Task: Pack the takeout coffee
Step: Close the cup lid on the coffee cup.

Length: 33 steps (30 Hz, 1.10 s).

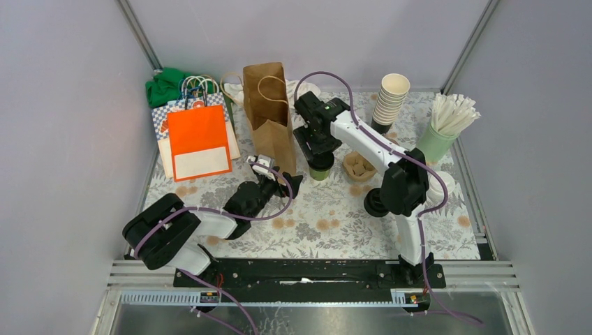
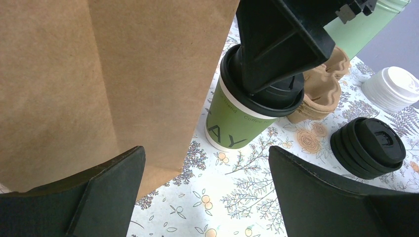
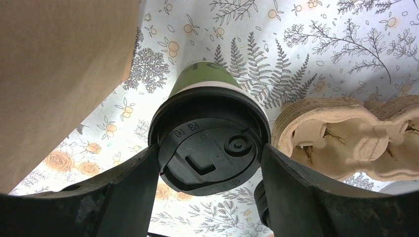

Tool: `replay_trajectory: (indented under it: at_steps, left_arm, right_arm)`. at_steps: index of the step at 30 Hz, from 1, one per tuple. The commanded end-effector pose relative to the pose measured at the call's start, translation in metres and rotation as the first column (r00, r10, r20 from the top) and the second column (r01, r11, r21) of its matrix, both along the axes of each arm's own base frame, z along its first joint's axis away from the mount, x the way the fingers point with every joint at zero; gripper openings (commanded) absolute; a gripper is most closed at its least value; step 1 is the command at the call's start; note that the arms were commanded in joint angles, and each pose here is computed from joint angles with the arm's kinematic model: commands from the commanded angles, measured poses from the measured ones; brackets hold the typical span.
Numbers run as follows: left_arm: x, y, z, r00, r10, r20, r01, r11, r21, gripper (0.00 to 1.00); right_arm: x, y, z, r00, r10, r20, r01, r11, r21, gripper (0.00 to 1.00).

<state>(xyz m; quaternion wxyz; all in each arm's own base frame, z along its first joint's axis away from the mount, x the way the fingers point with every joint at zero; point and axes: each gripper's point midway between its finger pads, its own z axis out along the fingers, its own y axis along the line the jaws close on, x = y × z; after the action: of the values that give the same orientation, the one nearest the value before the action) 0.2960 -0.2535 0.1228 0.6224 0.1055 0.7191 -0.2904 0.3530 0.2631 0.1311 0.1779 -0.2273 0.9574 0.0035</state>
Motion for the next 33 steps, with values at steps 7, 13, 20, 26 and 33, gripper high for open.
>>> replay_trajectory:
  at_steps: [7, 13, 20, 26, 33]
  left_arm:
    - [0.001, 0.0, 0.015, 1.0, -0.006, 0.029, 0.007, 0.999, -0.036, 0.99]
    - [0.0, -0.002, 0.013, 1.0, -0.018, 0.024, 0.019, 0.999, -0.039, 0.99]
    - [-0.002, -0.004, 0.011, 0.999, -0.03, 0.018, 0.03, 0.999, -0.041, 0.99]
    - [-0.004, -0.004, 0.009, 0.999, -0.037, 0.014, 0.037, 0.998, -0.043, 0.99]
    - [-0.005, -0.003, 0.008, 0.999, -0.037, 0.01, 0.037, 0.998, -0.041, 0.99]
  right_arm:
    - [-0.002, 0.007, -0.018, 0.998, 0.046, -0.042, -0.047, 0.999, -0.017, 0.61]
    - [-0.017, 0.012, -0.028, 0.992, 0.072, -0.1, -0.07, 0.997, 0.027, 0.61]
    - [-0.031, 0.007, -0.043, 0.985, 0.078, -0.153, -0.075, 0.997, 0.025, 0.61]
    - [-0.038, 0.005, -0.057, 0.981, 0.078, -0.18, -0.074, 0.997, 0.027, 0.61]
    - [-0.052, 0.0, -0.068, 0.97, 0.087, -0.225, -0.082, 0.996, 0.032, 0.61]
